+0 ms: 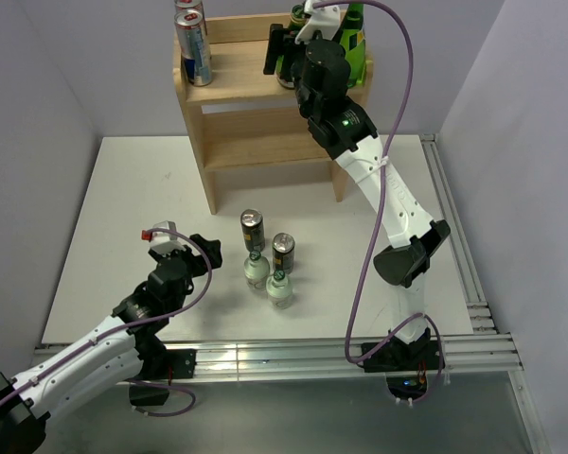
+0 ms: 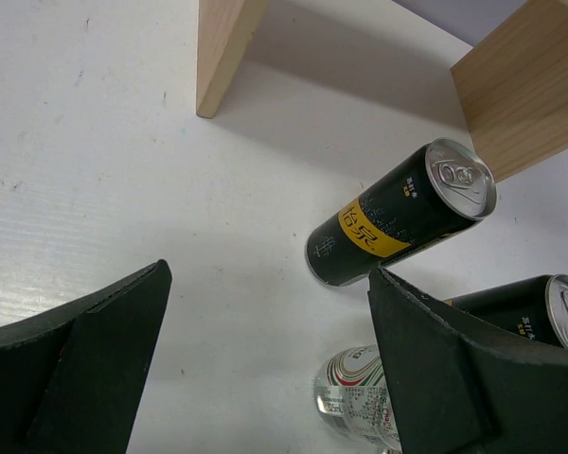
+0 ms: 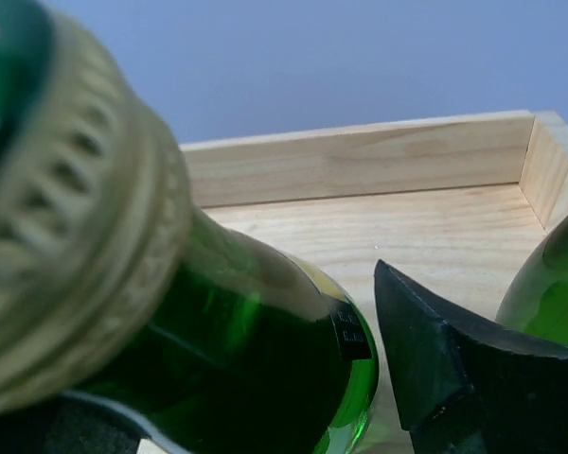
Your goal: Place and organize the beverage onto the shelf
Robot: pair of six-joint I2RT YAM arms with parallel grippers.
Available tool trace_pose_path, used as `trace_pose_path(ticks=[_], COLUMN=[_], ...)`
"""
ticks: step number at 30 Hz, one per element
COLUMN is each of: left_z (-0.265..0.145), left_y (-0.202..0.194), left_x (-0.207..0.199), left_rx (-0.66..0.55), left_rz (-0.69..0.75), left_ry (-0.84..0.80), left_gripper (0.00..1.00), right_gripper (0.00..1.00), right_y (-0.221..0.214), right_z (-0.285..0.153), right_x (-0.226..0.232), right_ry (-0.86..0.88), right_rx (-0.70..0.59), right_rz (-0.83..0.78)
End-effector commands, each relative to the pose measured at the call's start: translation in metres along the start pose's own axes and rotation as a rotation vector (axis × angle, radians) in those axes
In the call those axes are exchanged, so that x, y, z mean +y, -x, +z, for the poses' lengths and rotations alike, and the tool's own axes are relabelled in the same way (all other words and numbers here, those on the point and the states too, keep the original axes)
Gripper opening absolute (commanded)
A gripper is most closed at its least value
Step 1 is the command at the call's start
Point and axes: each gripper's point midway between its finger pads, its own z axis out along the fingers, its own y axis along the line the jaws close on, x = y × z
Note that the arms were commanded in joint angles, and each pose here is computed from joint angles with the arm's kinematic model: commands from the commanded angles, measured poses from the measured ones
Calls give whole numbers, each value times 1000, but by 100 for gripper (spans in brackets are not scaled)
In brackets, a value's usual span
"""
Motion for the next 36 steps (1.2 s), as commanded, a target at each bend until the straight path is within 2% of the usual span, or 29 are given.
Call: trace_pose_path(ticks=[1, 2, 23, 24, 25, 36], left_z=[-2, -2, -2, -2, -2, -2], left_y=[5, 4, 4, 5, 5, 5], left_x=[-5, -4, -3, -4, -4, -4], left_rx=[-18, -14, -17, -18, -18, -19], left_rz=[-10, -7, -10, -12, -11, -12], left_ry=[-24, -25, -22, -22, -20, -21], left_gripper=[92, 92, 92, 92, 92, 92], right_gripper=[88, 93, 93, 94, 100, 100], right_y=[48, 47, 32, 33, 29, 21], right_z=[-3, -3, 2, 1, 1, -11], right_x=[-4, -4, -2, -2, -2, -10], right_ry=[-8, -9, -9, -6, -5, -21], right_rx=[-144, -142, -116, -115, -107, -80], right_rz=[87, 88, 100, 99, 98, 89])
